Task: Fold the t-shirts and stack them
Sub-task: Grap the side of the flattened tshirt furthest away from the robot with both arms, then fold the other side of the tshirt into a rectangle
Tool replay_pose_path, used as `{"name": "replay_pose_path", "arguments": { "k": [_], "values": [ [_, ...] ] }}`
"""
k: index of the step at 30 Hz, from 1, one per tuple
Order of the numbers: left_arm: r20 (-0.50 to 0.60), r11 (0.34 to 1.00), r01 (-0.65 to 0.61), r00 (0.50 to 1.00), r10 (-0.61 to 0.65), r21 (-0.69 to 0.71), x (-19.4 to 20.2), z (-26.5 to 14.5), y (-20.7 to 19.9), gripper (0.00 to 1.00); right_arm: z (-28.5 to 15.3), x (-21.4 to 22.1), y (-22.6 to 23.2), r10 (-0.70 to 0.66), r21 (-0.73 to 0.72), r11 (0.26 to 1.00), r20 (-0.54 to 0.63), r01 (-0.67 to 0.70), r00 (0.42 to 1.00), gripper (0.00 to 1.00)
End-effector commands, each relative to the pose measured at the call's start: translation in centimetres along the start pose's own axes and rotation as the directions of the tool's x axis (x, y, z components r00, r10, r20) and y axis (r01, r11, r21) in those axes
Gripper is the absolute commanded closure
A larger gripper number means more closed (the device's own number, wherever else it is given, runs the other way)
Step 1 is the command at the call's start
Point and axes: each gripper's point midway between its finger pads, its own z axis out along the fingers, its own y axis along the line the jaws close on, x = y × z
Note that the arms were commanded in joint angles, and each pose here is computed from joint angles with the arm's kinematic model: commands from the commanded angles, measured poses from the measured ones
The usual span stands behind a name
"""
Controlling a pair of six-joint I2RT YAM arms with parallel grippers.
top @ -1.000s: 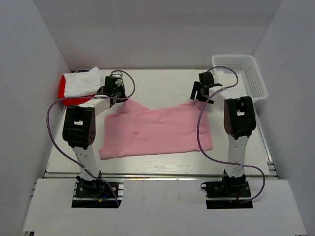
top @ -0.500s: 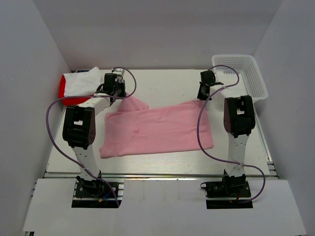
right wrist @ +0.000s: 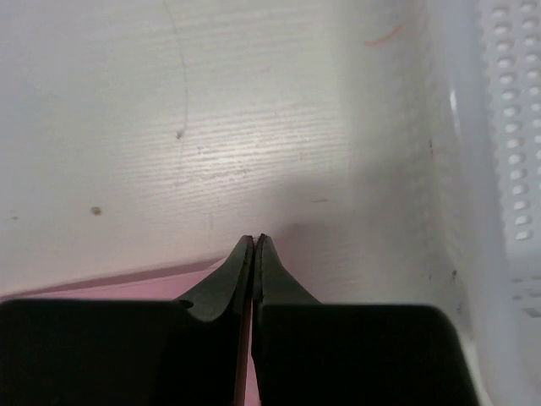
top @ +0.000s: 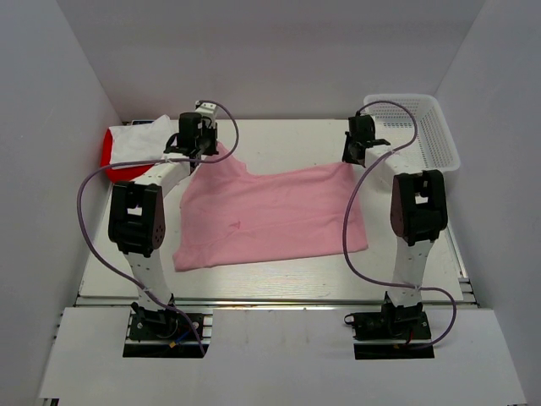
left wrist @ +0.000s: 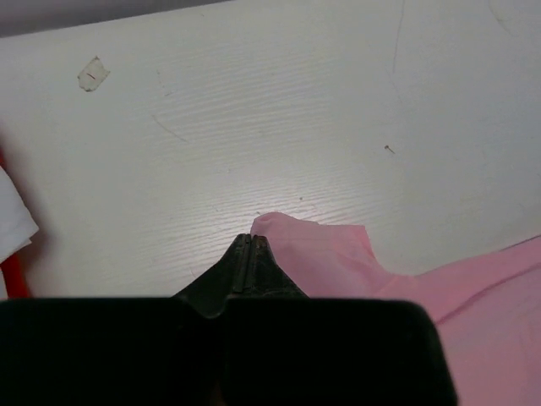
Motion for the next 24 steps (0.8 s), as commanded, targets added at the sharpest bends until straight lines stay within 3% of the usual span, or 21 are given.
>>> {"name": "replay_pose_path", "arguments": {
  "k": [1,13,24],
  "values": [
    [0.12,0.998,-0.037,0.992,0.042,-0.044,-5.4,-1.6,0.6,1.0,-2.8,-5.3,0.5,0.011,-0.03,1.0,0.165,-0.006,0.986,1.0],
    [0.177,0.999,-0.016,0.984,0.023,-0.043,-6.9,-4.3,0.3,1.0,-4.0,-5.2,0.3,0.014,-0.043,0.999,0.163,-0.007,0.987,1.0],
    [0.175,0.997,0.065,0.982,-0.069,0.029,-2.1,-12.4,-1.7,1.0,-6.6,-3.6,-0.8,0.034,-0.046,0.999,0.166,-0.026,0.986,1.0]
  ]
}}
